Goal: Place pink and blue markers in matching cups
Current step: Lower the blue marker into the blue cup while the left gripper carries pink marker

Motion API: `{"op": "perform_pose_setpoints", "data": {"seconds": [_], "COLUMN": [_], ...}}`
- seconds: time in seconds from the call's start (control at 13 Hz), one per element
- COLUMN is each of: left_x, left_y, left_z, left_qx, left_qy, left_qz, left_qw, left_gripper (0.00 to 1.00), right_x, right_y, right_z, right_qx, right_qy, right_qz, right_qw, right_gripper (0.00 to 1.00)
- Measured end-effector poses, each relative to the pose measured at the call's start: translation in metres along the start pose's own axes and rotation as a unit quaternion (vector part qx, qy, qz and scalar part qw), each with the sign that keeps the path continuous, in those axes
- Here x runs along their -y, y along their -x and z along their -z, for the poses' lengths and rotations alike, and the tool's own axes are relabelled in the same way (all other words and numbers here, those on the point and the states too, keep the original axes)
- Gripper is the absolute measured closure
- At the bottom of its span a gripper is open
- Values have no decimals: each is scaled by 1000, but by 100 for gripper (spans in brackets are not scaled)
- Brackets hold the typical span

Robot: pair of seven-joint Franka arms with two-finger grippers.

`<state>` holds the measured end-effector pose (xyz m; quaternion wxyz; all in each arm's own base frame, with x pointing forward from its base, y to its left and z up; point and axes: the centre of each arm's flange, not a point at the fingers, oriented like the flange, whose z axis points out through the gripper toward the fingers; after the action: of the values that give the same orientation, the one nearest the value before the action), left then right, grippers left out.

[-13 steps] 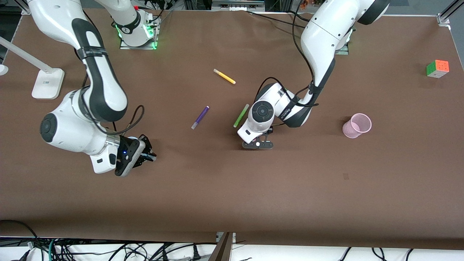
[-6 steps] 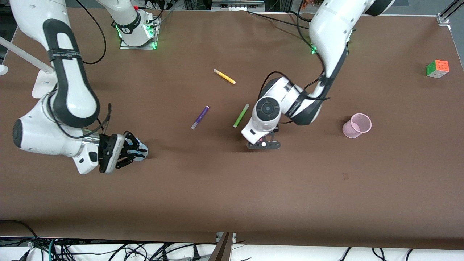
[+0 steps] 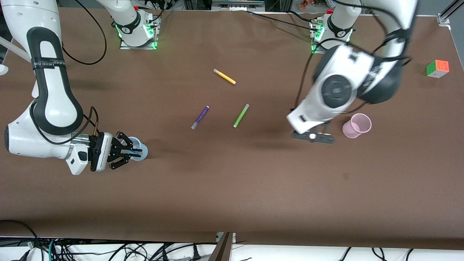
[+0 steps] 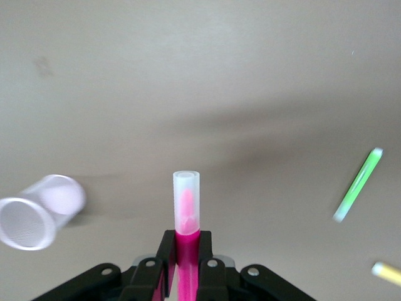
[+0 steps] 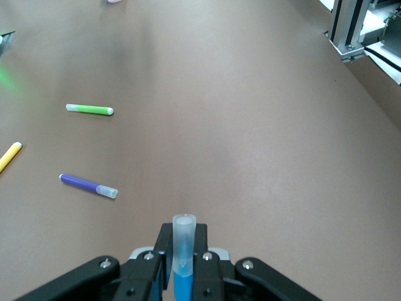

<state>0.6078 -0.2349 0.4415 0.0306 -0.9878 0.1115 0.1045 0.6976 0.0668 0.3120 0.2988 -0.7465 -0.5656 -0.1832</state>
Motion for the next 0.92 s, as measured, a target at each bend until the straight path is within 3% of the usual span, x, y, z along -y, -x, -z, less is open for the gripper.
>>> {"op": "perform_pose_setpoints", "data": {"seconds": [0.31,0.54,0.77,0.92], "left_x": [82,125,170,199], "left_y": [4,5,6,9], "left_z": [14,3,-25,-58], "left_qx": [-8,-15,-42,-87], "left_qy": [31,76,112,166], "left_qz": [-117,-206,-319,-368], "left_qw": [993,976,940,911], "left_gripper": [82,82,82,82], "right_x": [-5,-2,0,-1], "right_y": [16,20,28,34], "right_z": [-9,-7,-4,-1], "right_qx": [-14,-20,-27,-29], "right_qy": [-11,-28,-46,-48], "right_qz": [17,20,37,41], "right_qw": [1000,999,998,998], "right_gripper": [84,84,84,84]}}
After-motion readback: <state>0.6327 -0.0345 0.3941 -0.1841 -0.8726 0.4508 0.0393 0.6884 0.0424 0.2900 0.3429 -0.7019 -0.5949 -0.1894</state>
